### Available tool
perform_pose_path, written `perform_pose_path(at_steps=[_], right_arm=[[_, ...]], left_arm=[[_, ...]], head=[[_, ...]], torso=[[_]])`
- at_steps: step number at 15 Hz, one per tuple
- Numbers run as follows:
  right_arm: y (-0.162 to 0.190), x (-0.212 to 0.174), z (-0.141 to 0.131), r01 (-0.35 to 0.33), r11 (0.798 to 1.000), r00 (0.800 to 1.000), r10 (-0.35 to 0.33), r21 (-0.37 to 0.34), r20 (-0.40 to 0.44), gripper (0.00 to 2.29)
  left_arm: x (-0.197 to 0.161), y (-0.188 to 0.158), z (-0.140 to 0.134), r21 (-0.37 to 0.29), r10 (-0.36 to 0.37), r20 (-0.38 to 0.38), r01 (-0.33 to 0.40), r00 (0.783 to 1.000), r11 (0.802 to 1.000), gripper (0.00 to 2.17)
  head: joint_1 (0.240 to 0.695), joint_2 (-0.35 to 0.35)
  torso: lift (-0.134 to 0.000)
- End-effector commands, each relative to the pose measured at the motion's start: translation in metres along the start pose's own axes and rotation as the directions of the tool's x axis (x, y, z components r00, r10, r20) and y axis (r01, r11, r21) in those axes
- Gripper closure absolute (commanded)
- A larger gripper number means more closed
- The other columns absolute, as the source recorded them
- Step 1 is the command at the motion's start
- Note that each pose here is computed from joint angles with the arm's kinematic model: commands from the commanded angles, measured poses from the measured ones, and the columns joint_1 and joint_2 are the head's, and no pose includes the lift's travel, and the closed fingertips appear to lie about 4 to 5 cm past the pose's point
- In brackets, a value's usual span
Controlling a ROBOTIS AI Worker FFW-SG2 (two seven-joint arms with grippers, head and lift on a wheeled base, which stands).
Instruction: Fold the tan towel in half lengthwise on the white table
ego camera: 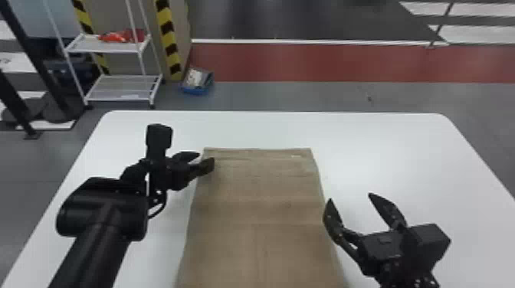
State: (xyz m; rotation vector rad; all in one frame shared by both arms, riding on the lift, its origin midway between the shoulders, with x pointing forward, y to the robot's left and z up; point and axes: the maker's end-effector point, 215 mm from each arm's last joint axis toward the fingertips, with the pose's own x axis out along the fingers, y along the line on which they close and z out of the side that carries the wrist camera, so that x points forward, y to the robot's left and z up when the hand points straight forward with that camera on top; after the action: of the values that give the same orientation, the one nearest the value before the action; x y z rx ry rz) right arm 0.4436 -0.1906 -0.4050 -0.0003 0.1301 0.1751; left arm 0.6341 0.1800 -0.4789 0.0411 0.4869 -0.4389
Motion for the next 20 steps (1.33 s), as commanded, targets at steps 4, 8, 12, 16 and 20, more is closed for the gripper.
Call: perform_pose_path(at_steps=[4, 8, 12, 16, 20], right_arm=[[0.0, 0.001, -0.003, 0.0, 1.0, 1.0, 0.0, 0.0, -0.007, 0.13], [-0.001, 0.001, -0.002, 0.001, 1.0, 1.0, -0.001, -0.004, -0.004, 0.13], [-0.002, 0.002, -0.004, 0.0, 1.0, 1.0, 0.0, -0.003, -0.007, 0.13], [-0.002, 0.003, -0.006, 0.002, 1.0, 1.0, -0.002, -0.001, -0.01, 0.13], [-0.003, 0.004, -0.007, 0.001, 1.0, 1.0, -0.001, 0.001, -0.012, 0.13]], left_arm=[[0.001, -0.002, 0.0, 0.001, -0.003, -0.002, 0.003, 1.0, 1.0, 0.62], [0.002, -0.006, 0.0, 0.008, -0.012, -0.001, 0.012, 1.0, 1.0, 0.7], [0.0, -0.007, -0.005, 0.006, -0.015, -0.007, 0.015, 1.0, 1.0, 0.7], [-0.001, -0.006, -0.008, 0.005, -0.015, -0.007, 0.015, 1.0, 1.0, 1.08], [-0.01, -0.007, -0.003, 0.009, -0.007, 0.022, 0.007, 1.0, 1.0, 1.08]], head=[[0.695, -0.011], [0.695, -0.016], [0.695, -0.018], [0.695, -0.018], [0.695, -0.015]], torso=[[-0.098], [-0.098], [-0.098], [-0.098], [-0.098]])
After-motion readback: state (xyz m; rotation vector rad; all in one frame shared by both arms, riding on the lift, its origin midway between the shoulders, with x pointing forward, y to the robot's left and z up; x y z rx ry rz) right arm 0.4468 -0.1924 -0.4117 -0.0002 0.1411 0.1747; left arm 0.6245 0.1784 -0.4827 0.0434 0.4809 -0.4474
